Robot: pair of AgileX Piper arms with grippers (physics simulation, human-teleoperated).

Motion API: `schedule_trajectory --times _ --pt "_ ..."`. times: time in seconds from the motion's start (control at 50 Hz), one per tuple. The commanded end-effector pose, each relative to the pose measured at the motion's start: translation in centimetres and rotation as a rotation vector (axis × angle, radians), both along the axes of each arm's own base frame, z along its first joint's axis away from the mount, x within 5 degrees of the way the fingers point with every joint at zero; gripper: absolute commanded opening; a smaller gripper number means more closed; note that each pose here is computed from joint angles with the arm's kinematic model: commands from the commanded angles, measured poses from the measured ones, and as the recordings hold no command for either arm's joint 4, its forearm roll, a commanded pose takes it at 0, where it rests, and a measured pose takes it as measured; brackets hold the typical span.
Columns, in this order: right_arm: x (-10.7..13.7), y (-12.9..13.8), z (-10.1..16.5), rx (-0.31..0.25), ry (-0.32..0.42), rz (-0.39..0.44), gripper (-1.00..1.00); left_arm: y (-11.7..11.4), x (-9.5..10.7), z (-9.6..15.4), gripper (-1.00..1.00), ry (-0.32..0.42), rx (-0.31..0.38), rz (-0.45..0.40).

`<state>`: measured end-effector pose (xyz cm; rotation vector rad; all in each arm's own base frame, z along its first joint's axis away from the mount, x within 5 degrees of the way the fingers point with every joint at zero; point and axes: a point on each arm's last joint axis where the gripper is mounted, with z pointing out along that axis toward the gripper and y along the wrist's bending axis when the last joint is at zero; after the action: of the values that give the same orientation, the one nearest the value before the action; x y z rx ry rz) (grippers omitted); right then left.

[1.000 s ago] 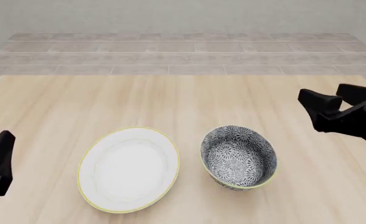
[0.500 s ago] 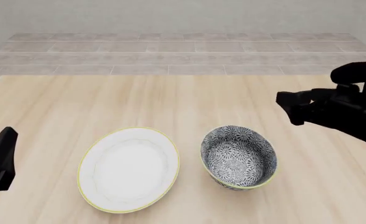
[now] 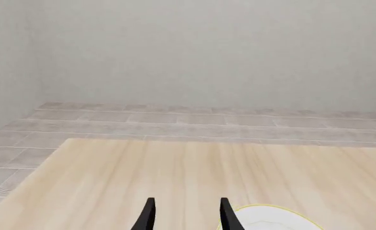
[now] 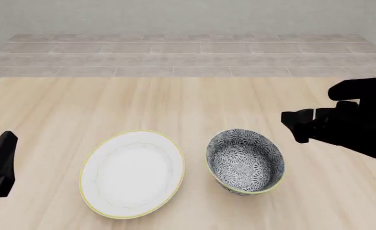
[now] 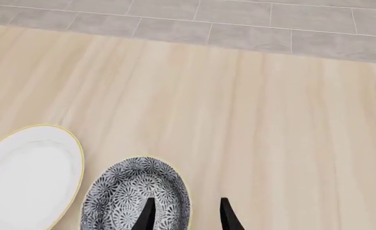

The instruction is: Put the bowl on the plate.

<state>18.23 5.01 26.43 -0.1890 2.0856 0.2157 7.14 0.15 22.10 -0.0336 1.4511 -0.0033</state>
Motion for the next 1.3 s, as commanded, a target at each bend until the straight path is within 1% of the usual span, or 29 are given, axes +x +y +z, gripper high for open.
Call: schedule_trajectory --times 0.02,0.2,0.22,0.24,0.28,0.54,0.9,1.3 --pt "0.2 -0.2 -1.3 -0.021 0.034 -0.006 1.0 0.0 -0.2 0.0 1.0 -0.003 -0.002 -0.001" --pt "0.7 -0.2 -2.6 -0.012 0.04 -0.016 1.0 0.0 -0.4 -0.1 1.0 -0.003 -0.001 -0.001" --pt "1.2 -0.4 -3.3 -0.043 0.061 -0.02 1.0 0.0 -0.4 -0.1 1.0 -0.003 -0.001 -0.002" --pt "1.0 -0.3 -3.1 -0.023 0.047 -0.021 1.0 0.0 -0.5 -0.1 1.0 -0.003 -0.001 -0.002" --pt "0.9 -0.1 -3.3 -0.016 0.051 -0.017 1.0 0.0 -0.4 -0.1 1.0 -0.002 -0.001 -0.001" --pt "1.4 -0.2 -4.2 -0.017 0.064 -0.026 1.0 0.0 -0.5 -0.1 1.0 0.003 0.0 -0.004" --pt "1.4 0.1 -4.9 -0.014 0.073 -0.016 1.0 0.0 -0.4 -0.2 1.0 0.007 -0.002 -0.006" --pt "1.9 0.0 -6.7 -0.006 0.099 -0.034 1.0 0.0 -0.2 -0.1 1.0 0.008 0.003 -0.005"
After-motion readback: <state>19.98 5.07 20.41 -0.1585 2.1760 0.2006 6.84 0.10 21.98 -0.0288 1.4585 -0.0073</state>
